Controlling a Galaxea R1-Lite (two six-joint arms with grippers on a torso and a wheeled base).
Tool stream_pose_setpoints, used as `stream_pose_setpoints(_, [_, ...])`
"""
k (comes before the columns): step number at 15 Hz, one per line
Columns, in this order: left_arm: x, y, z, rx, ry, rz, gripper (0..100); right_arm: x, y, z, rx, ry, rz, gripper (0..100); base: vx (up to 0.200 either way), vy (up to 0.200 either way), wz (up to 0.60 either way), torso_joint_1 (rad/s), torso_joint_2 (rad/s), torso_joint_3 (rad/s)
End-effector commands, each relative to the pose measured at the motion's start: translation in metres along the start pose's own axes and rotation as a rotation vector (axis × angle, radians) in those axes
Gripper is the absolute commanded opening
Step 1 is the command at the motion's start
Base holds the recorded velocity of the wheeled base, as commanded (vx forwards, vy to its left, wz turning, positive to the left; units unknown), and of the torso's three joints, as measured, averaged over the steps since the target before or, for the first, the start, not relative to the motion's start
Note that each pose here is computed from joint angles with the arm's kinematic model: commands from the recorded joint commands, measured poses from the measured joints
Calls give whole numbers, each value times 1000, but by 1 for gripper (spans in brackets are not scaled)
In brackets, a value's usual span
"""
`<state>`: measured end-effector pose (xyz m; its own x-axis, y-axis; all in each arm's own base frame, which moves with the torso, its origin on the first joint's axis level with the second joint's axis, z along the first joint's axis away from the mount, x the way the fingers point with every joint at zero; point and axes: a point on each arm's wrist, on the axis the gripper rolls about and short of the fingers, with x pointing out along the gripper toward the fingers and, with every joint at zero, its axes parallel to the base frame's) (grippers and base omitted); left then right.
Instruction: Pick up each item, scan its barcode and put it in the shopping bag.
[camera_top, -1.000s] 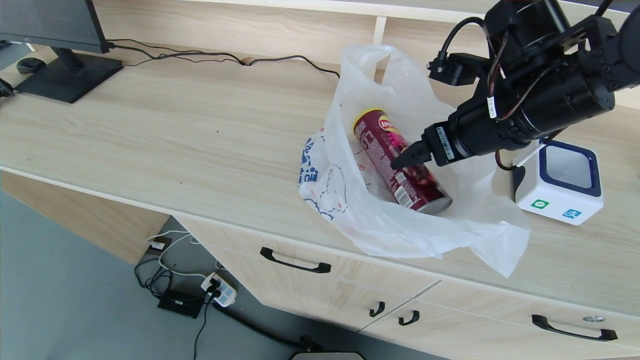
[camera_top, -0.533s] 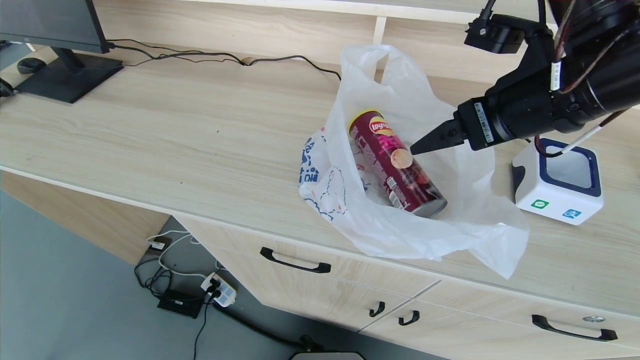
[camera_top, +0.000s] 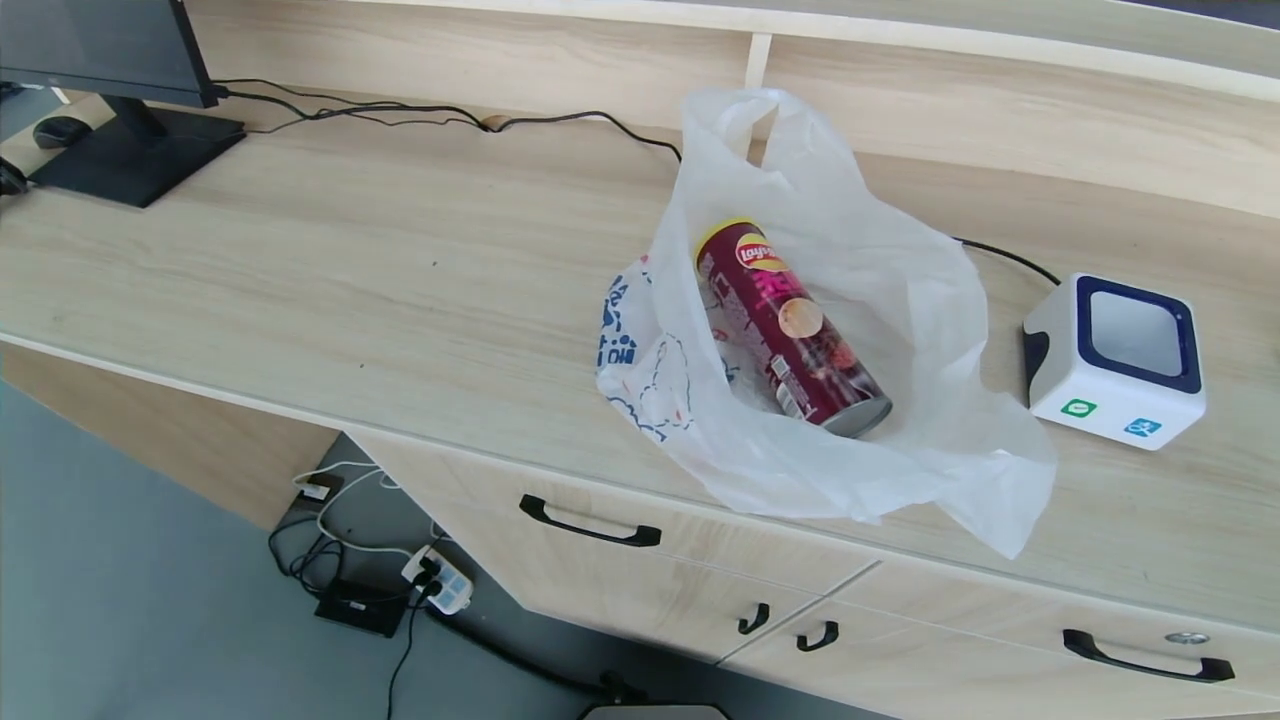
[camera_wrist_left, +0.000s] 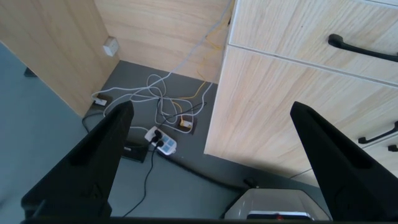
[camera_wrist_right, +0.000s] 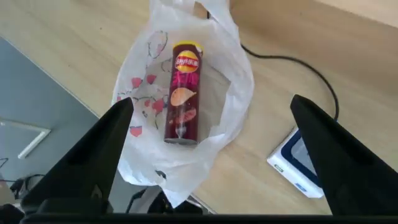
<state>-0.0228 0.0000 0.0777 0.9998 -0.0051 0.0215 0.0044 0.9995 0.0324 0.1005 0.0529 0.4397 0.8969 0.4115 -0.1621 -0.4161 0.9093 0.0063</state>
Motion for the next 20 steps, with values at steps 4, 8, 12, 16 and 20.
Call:
stream_pose_setpoints(4, [0, 0, 0, 0, 2, 0, 100, -83, -8, -60, -62, -287, -56, 100, 0, 0, 0, 0, 0, 0])
stream_pose_setpoints(8, [0, 0, 0, 1, 3, 0, 100, -76, -12, -109, -122, -141, -223, 100, 0, 0, 0, 0, 0, 0])
stream_pose_setpoints(12, [0, 0, 0, 0, 3, 0, 100, -82, -12, -139, -105, -61, -312, 100, 0, 0, 0, 0, 0, 0])
stream_pose_setpoints(16, [0, 0, 0, 0, 3, 0, 100, -89, -9, -161, -41, -35, -287, 100, 0, 0, 0, 0, 0, 0])
stream_pose_setpoints(20, [0, 0, 0, 0, 2, 0, 100, -90, -9, -158, -17, -85, -314, 100, 0, 0, 0, 0, 0, 0])
